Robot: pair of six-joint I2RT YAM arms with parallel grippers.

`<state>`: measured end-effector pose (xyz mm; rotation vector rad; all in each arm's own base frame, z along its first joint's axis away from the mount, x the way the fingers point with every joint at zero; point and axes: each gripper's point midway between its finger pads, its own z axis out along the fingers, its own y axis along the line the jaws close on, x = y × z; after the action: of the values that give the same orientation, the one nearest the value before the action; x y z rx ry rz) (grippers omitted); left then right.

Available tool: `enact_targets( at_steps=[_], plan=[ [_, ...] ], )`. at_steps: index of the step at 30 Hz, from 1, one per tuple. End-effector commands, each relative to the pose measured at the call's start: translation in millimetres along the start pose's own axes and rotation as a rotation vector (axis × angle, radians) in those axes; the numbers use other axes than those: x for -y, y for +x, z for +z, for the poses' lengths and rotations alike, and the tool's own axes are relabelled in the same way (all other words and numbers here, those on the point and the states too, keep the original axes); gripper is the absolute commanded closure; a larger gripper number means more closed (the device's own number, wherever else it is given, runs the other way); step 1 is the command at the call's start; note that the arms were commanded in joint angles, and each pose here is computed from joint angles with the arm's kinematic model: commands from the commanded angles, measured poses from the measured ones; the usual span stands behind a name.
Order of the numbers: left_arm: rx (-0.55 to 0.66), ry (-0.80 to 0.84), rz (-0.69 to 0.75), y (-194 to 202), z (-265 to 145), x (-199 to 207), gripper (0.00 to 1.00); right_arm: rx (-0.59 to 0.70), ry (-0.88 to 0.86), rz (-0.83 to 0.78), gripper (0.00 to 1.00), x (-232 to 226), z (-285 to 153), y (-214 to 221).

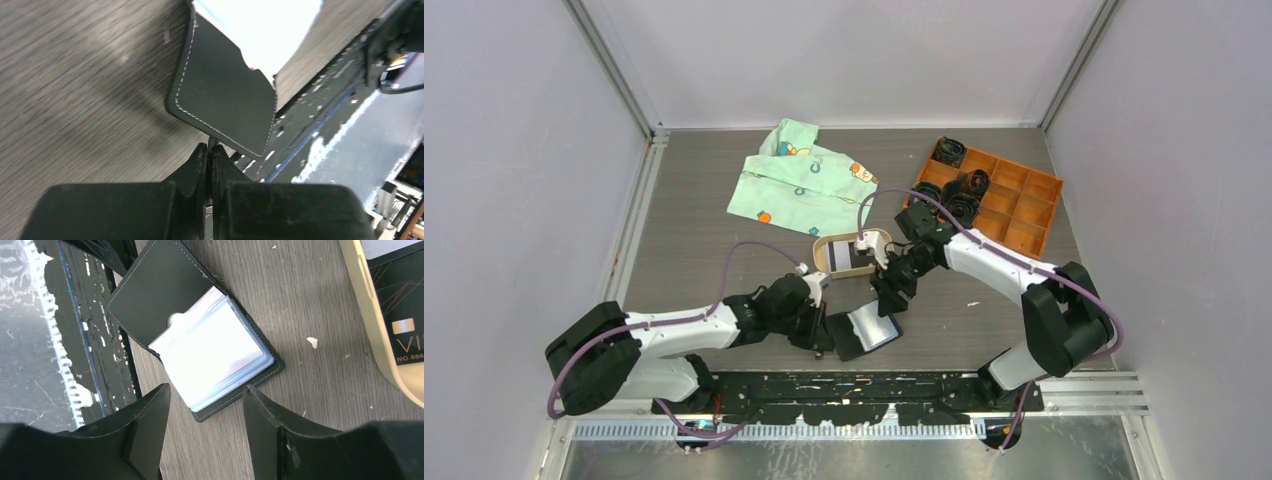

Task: Put the credit cards into the card holder
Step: Open the card holder at the center of the board, then turn over the card slot in the card holder.

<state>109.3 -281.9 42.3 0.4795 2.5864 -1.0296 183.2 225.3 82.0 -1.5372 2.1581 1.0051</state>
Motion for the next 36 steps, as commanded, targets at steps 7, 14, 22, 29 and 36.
enact_targets(
  at_steps=[7, 14, 22, 29, 36],
  plan=[
    [-0.045, -0.210, -0.009, 7, -1, -42, 1.00, 0.006, 0.077, 0.195, 0.42, 19, 21, -22],
    [-0.037, -0.237, -0.026, -18, 27, -59, 1.00, -0.023, 0.047, 0.272, 0.42, 18, 30, -15],
    [-0.020, -0.252, -0.037, -34, 35, -65, 1.00, -0.079, 0.196, 0.381, 0.43, 55, 13, -5],
    [0.003, -0.246, -0.043, -37, 25, -59, 0.86, -0.100, 0.220, 0.435, 0.44, 62, 6, 8],
    [0.061, -0.265, -0.039, -47, 8, -55, 0.65, -0.170, 0.158, 0.476, 0.49, 57, 16, 18]
  ],
)
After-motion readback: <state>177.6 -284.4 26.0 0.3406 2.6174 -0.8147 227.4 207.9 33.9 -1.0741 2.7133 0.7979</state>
